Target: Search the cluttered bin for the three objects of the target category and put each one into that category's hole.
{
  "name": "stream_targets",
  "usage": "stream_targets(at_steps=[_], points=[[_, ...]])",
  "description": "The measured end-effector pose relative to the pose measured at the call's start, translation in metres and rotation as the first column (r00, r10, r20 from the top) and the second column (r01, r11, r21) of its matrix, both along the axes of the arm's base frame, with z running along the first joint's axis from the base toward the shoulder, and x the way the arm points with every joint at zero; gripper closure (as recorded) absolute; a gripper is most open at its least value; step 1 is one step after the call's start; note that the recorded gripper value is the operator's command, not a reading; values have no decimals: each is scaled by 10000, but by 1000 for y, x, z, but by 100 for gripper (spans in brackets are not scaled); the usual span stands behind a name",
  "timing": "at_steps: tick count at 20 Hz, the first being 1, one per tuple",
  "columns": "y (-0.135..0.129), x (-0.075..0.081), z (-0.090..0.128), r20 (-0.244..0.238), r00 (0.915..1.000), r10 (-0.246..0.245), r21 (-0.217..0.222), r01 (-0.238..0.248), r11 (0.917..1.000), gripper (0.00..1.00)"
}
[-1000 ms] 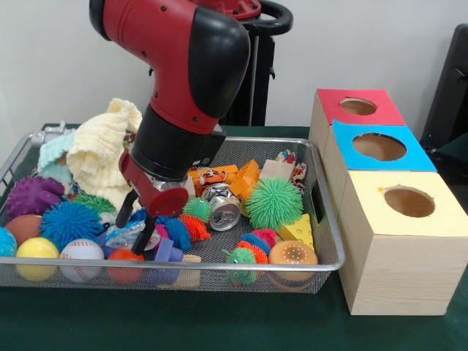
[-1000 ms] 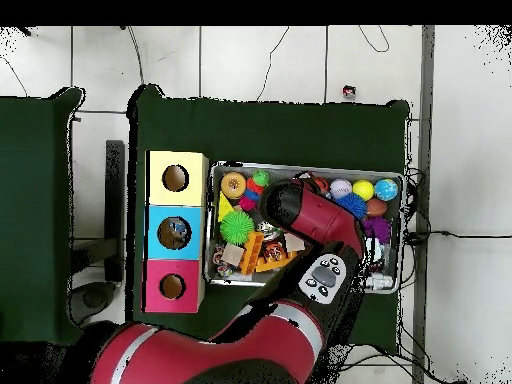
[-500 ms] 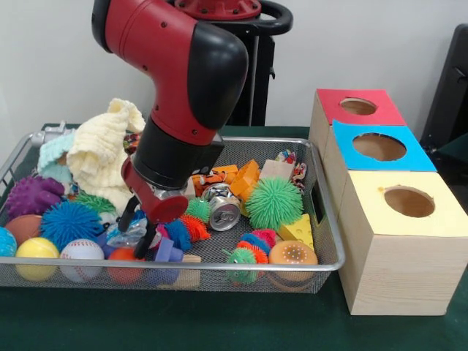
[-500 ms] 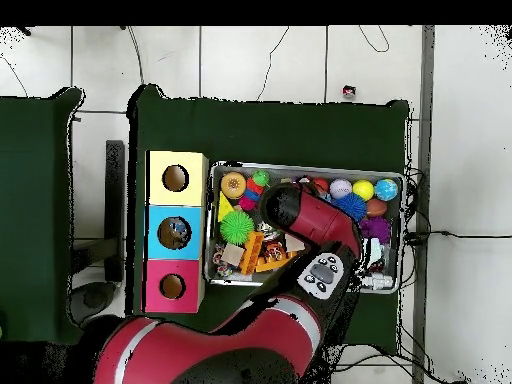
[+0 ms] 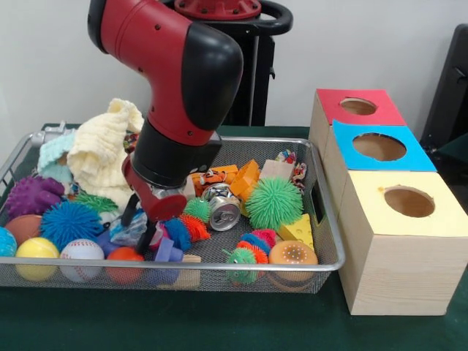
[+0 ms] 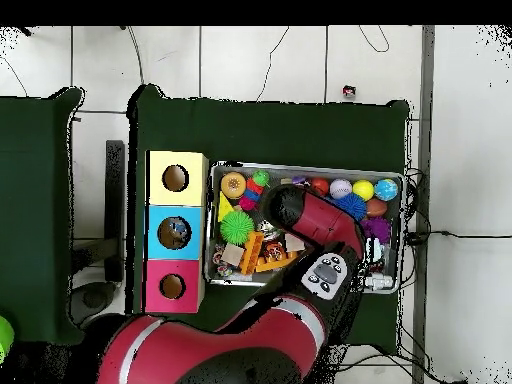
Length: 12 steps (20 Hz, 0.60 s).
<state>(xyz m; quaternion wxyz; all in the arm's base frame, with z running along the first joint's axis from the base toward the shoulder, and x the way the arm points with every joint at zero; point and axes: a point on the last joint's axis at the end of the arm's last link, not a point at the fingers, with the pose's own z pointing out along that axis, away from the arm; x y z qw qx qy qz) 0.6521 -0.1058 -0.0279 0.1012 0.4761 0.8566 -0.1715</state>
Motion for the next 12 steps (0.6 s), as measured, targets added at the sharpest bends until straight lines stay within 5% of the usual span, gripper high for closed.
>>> stream_targets(at_steps=[12], points=[[-9, -5, 3, -1269, 9884, -835, 1111, 978, 9890, 0]])
